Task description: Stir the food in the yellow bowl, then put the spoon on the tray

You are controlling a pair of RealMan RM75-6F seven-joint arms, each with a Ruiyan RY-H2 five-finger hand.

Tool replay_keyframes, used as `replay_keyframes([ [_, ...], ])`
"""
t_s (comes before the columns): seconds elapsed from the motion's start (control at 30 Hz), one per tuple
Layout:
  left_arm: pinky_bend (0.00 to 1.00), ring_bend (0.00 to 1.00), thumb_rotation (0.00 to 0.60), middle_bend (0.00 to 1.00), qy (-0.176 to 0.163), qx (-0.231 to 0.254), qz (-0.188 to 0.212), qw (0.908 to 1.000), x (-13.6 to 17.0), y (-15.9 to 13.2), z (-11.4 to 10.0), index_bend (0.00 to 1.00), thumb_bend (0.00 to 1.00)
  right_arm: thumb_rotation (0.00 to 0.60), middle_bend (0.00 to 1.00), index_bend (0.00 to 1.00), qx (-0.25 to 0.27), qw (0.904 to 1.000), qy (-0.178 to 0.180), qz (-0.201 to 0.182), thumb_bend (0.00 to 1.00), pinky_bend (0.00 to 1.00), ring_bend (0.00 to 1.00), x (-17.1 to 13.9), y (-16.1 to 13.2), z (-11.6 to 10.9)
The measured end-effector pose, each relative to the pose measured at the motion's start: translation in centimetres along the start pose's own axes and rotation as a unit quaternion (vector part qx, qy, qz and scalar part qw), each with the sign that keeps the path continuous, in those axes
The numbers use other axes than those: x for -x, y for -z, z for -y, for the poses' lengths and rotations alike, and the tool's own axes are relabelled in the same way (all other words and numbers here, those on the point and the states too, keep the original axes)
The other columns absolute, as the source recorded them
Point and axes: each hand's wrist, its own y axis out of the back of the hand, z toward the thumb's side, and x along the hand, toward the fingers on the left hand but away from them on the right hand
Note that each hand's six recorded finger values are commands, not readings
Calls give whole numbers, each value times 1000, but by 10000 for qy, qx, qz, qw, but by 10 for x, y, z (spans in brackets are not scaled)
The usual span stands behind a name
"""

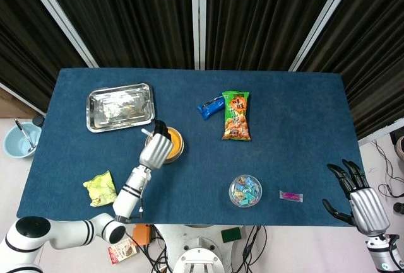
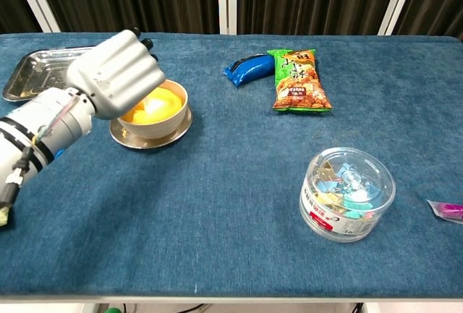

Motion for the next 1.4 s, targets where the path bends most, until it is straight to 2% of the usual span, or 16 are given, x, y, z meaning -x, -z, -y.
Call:
replay_keyframes([
  [0.13,321,260,600,409,128,524,-197,9984,3,13,7,614,456,600,139,120,5,10000,7,-11,290,68,0,1,-1,0],
  [0.33,319,257,600,402,296,1219,-451,9911,10,36,16,611,457,600,139,120,11,10000,3,-50,290,68,0,3,-3,1],
  [0.57,320,255,600,399,537,2089,-637,9744,16,55,19,611,457,600,139,120,-11,10000,26,-77,290,68,0,4,-5,-1],
  [0.67,319,256,600,399,533,2299,-686,9693,17,62,16,611,456,600,139,120,-15,10000,33,-77,290,68,0,3,-5,-2],
  [0.8,320,256,600,399,507,2375,-688,9676,17,67,12,611,457,600,139,120,-14,10000,40,-75,290,68,0,3,-6,-2],
  [0.93,358,256,600,399,416,1990,-675,9768,16,69,9,611,457,600,139,120,-17,10000,47,-72,290,68,0,2,-5,-3],
  [1.07,362,256,600,400,222,1051,-591,9925,15,67,2,608,457,600,140,120,-12,10000,58,-59,290,68,0,1,-5,-3],
  [1.17,362,256,600,408,35,256,-527,9983,14,64,-4,607,458,600,139,120,-11,10000,64,-50,290,68,0,0,-4,-3],
  [1.27,363,256,600,413,-204,-455,-470,9976,14,59,-14,608,458,600,139,120,-10,10000,76,-38,291,68,0,-2,-3,-4],
  [1.4,362,256,600,424,-425,-1097,-434,9921,13,52,-24,611,459,600,139,120,-10,10000,87,-24,291,68,0,-3,-3,-4],
])
